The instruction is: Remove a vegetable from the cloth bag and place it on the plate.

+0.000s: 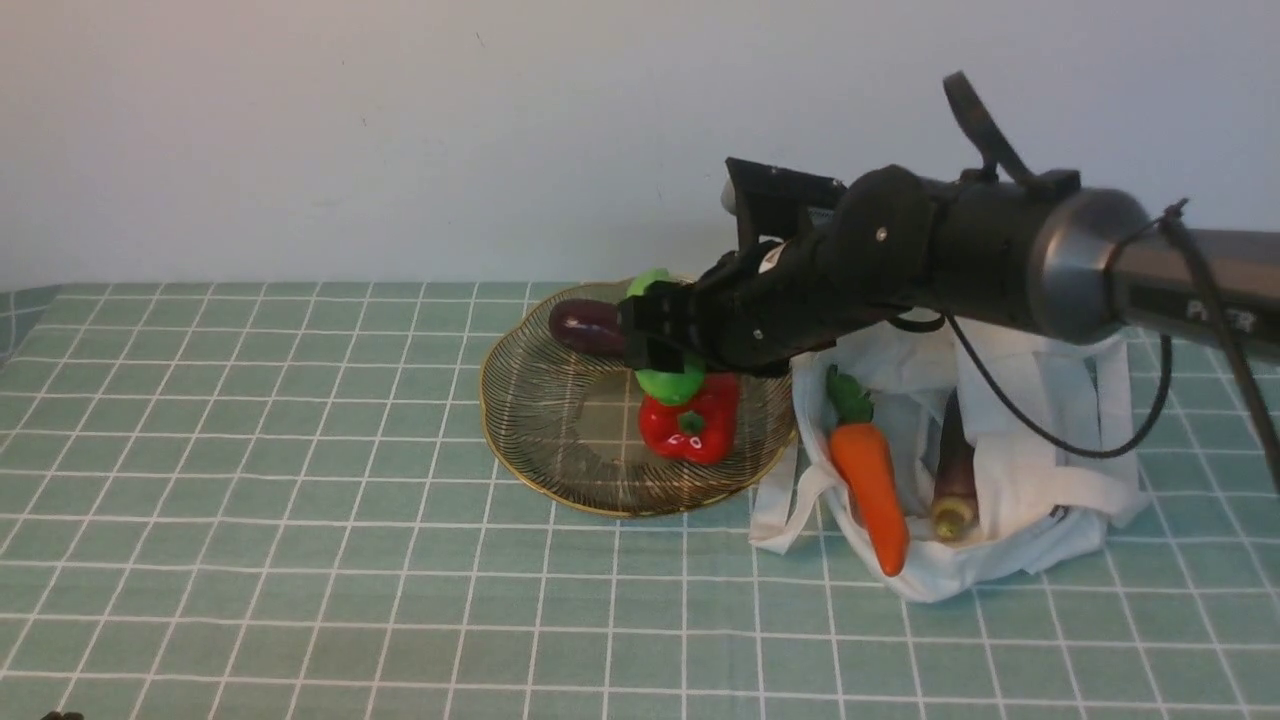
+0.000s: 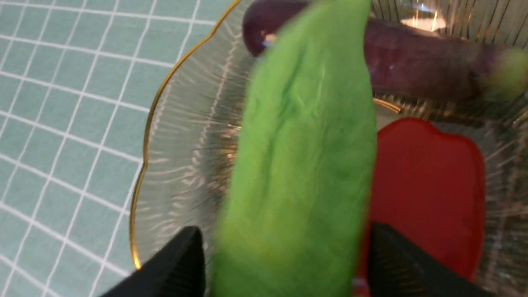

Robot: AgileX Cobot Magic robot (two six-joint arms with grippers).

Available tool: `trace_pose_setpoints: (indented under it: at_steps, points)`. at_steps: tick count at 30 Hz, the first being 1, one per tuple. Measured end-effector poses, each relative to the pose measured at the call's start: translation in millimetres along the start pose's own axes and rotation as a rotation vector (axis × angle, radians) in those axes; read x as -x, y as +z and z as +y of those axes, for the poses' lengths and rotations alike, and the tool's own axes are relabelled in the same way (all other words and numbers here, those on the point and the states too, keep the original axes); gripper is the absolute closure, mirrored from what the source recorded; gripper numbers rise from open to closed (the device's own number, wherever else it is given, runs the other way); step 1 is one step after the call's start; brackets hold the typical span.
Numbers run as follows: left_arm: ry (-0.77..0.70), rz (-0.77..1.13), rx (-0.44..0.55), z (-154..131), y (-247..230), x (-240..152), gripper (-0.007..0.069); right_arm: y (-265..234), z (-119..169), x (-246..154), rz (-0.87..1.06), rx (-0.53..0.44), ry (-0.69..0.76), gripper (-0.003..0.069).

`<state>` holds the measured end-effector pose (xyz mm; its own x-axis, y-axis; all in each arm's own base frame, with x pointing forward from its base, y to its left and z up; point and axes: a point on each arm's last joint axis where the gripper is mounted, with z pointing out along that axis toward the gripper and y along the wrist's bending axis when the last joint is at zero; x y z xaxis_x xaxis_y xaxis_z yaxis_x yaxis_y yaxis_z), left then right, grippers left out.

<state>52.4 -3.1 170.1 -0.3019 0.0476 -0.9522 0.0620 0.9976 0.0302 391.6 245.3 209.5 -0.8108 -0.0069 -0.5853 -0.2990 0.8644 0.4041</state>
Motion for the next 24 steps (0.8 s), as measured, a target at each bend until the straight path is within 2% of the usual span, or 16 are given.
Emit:
trace_pose_setpoints:
  at_steps: [3,5,8,12,17,18,19,21,24]
  points:
    - [0.0,0.0,0.0,0,0,0,0.063,2,-1,1,-0.012,-0.002,-0.002,0.0042]
    - [0.0,0.0,0.0,0,0,0,0.063,2,0,3,-0.012,-0.001,-0.009,0.0002]
    - [0.0,0.0,0.0,0,0,0,0.063,-1,3,6,0.002,-0.001,-0.04,-0.0013]
    - [0.0,0.0,0.0,0,0,0,0.063,-19,13,15,0.045,0.005,-0.119,0.0005]
    - [0.0,0.0,0.0,0,0,0,0.063,-94,41,47,0.093,-0.013,-0.3,0.0138]
    - [0.0,0.0,0.0,0,0,0,0.063,-95,41,46,0.105,-0.014,-0.3,0.0145]
    - [0.0,0.0,0.0,0,0,0,0.063,-123,49,55,0.095,-0.036,-0.348,0.0206]
    - [0.0,0.0,0.0,0,0,0,0.063,-149,54,62,0.085,-0.06,-0.386,0.0256]
    - [0.0,0.0,0.0,0,0,0,0.063,-211,66,74,0.005,-0.102,-0.445,0.0414]
